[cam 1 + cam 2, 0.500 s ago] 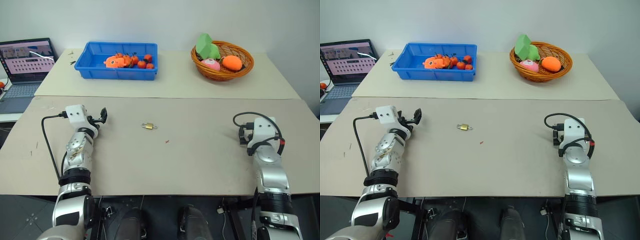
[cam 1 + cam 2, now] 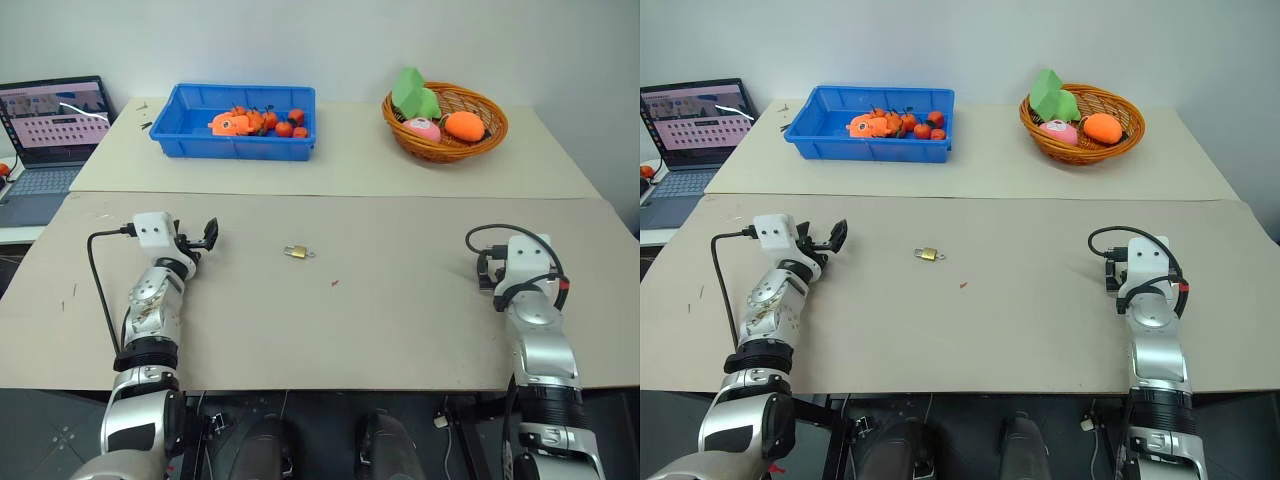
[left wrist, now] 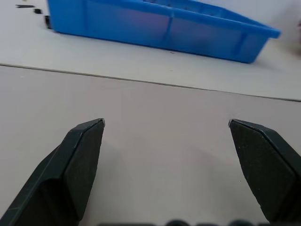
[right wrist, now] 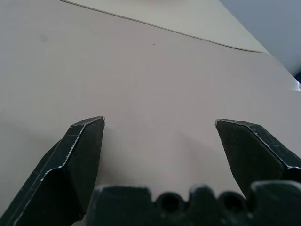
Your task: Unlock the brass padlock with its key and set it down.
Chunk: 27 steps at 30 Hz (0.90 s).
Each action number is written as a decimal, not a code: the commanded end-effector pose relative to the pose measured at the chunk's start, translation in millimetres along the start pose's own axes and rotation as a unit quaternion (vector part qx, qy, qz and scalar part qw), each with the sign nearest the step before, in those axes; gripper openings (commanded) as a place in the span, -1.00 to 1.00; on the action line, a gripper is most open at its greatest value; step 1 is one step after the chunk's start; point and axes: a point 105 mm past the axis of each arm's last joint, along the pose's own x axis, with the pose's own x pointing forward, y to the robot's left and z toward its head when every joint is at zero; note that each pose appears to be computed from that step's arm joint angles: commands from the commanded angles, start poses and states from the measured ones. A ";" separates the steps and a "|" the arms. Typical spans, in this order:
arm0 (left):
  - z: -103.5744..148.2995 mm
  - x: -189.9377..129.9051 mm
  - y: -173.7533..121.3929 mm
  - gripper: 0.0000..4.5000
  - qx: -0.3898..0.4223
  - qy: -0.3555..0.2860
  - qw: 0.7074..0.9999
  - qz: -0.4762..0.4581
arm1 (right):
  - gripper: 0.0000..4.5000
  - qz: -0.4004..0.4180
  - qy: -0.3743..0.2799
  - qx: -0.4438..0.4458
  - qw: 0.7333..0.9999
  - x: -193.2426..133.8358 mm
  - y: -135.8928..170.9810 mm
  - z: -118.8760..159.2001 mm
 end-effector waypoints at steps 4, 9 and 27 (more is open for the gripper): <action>50.7 -5.6 -53.2 1.00 0.047 -0.001 0.973 -0.227 | 0.97 -0.016 -0.011 0.002 1.000 -4.0 -8.8 6.9; 38.7 -6.7 -92.2 1.00 0.182 0.111 0.881 -0.423 | 0.97 -0.013 -0.008 -0.003 1.000 -0.1 -9.3 7.0; -13.3 21.0 -138.4 1.00 0.310 0.210 0.766 -0.523 | 0.97 -0.064 -0.017 0.060 0.996 -51.6 -35.3 -5.4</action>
